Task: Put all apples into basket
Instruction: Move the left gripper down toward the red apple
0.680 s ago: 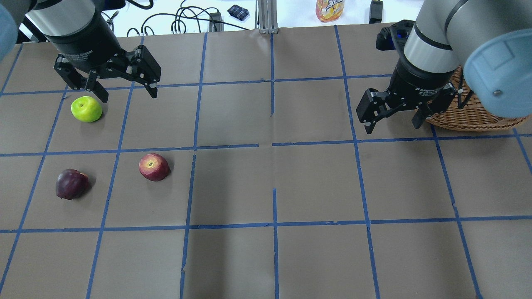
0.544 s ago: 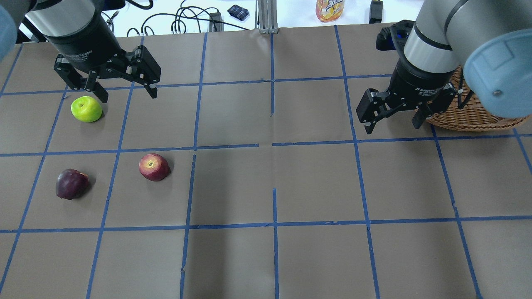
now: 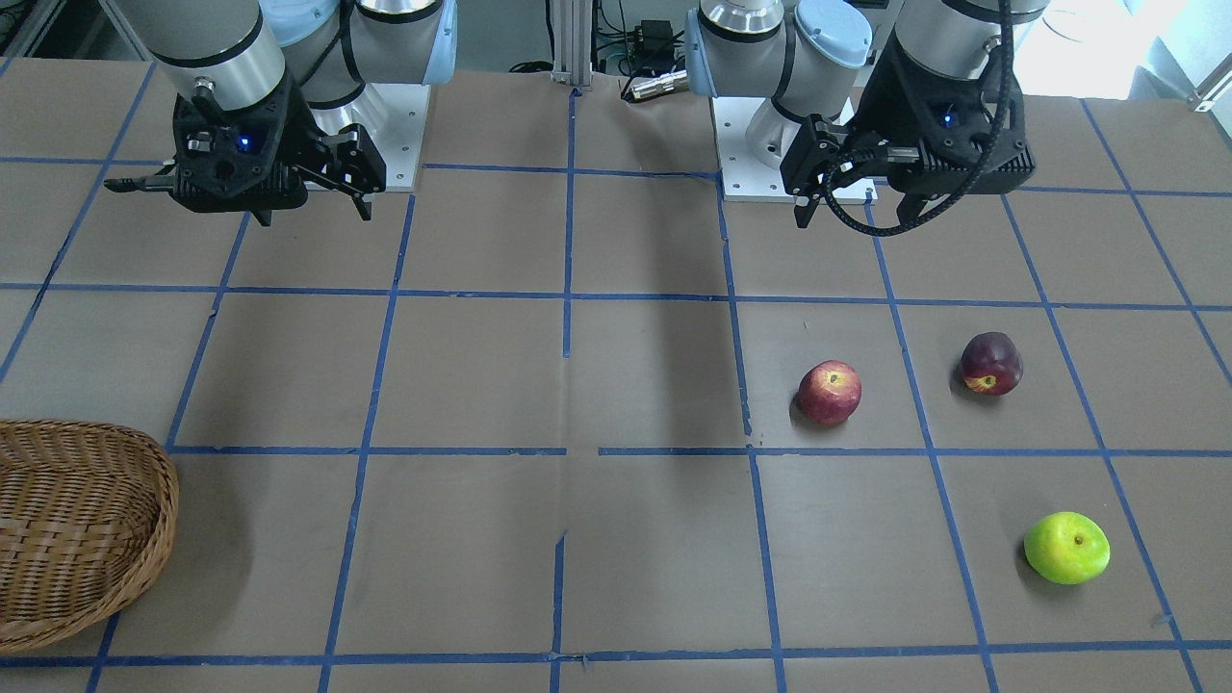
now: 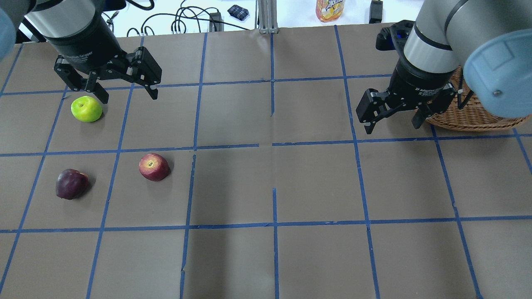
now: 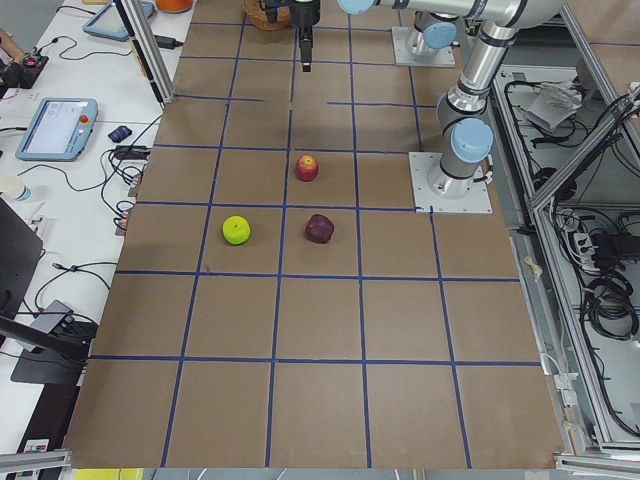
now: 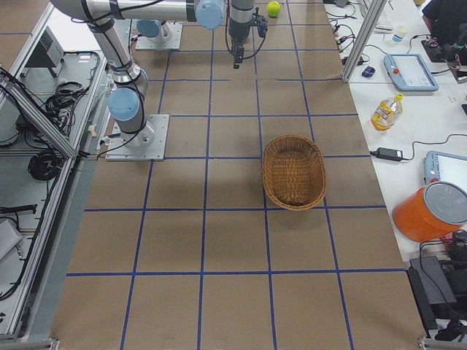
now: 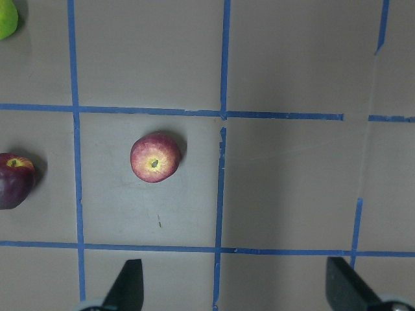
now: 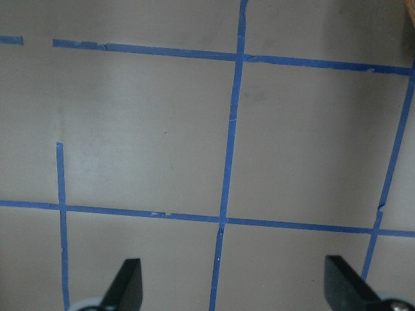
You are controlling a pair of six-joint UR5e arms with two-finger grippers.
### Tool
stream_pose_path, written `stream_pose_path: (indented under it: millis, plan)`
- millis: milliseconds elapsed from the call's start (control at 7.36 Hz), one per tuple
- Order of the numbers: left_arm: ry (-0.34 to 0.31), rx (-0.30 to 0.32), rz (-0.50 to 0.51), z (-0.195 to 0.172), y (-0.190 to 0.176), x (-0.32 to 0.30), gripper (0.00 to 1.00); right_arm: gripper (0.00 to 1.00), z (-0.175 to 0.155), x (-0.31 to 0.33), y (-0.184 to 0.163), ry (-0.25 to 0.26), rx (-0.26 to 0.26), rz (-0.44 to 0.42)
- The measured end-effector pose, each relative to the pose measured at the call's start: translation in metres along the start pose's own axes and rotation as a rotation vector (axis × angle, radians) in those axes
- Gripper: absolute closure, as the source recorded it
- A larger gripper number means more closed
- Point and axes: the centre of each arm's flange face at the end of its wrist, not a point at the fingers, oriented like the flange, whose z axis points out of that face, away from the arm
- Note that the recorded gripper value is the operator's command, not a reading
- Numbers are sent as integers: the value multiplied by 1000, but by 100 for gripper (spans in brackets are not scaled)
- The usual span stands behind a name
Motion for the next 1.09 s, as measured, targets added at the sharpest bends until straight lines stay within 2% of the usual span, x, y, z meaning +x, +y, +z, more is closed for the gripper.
stream_pose_path:
  millis: [408, 544, 816, 951, 1087]
  plan:
    - [1, 17, 8, 8, -6, -3, 0, 0, -1, 0, 0, 0, 2, 0]
    - [4, -5, 6, 21, -9, -6, 0, 0, -1, 0, 0, 0, 2, 0]
    - [2, -94, 23, 50, 2, -7, 0, 0, 0, 0, 0, 0, 1, 1]
    - [-2, -117, 54, 71, 0, -11, 0, 0, 0, 0, 0, 0, 1, 1]
    - [-13, -110, 64, 92, -9, -25, 0, 0, 0, 0, 0, 0, 2, 0]
